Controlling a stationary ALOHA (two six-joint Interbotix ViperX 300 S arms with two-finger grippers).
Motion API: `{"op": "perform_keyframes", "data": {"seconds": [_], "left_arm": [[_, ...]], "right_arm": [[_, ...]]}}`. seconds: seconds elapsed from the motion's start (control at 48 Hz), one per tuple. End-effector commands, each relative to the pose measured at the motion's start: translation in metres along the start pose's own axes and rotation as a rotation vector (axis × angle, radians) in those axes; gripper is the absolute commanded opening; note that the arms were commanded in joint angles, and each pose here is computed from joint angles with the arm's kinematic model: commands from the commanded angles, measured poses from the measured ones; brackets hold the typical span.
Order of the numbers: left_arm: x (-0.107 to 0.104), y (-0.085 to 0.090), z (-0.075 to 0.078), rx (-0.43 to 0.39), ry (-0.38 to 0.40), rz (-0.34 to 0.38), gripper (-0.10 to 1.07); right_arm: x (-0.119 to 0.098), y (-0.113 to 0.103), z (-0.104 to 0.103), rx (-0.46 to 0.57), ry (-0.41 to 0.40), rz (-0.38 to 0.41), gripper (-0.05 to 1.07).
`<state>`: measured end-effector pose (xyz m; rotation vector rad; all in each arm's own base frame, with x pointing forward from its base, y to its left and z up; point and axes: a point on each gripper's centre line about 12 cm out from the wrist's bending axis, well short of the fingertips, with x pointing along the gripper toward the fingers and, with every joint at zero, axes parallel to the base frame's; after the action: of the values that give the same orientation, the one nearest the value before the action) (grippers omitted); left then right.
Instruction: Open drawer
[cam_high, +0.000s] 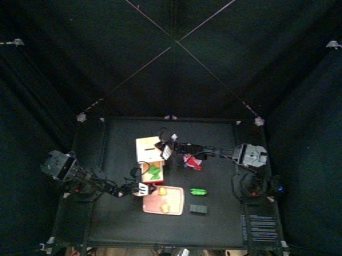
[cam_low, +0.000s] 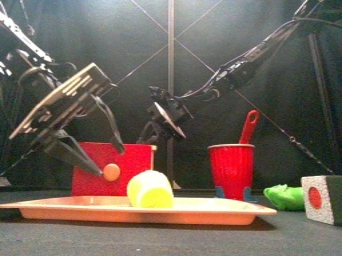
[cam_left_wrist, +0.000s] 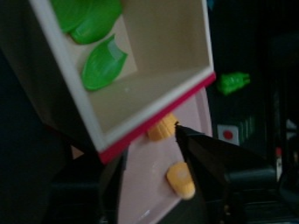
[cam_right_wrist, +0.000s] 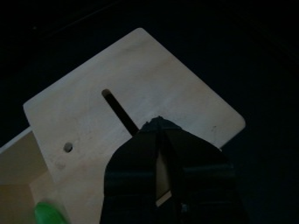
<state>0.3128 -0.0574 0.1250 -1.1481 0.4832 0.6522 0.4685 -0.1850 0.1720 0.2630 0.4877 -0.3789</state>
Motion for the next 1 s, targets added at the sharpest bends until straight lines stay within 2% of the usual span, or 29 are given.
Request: {"op": "perform_keyframes", "data": {"seconds": [0.0, 0.188, 0.375, 0.729, 0.979], "left_arm": [[-0.007, -0.008, 0.005, -0.001, 0.005, -0.039, 1.00], [-0.021, 0.000, 0.012, -0.002, 0.003, -0.055, 1.00], [-0.042, -0.001, 0.022, 0.029, 0.000, -0.128, 1.00], [-0.074, -0.005, 0.044, 0.169, -0.044, -0.304, 1.00], [-0.083, 0.004, 0.059, 0.282, -0.101, -0.357, 1.00]], "right_arm": [[-0.003, 0.000, 0.006, -0.001, -0.009, -0.004, 0.41], [-0.003, 0.001, 0.005, -0.003, -0.009, -0.003, 0.41], [-0.003, 0.001, 0.007, -0.003, -0.012, -0.002, 0.41], [-0.002, 0.003, 0.010, -0.004, -0.020, 0.000, 0.41], [-0.002, 0.009, 0.019, -0.008, -0.043, 0.015, 0.41]]}}
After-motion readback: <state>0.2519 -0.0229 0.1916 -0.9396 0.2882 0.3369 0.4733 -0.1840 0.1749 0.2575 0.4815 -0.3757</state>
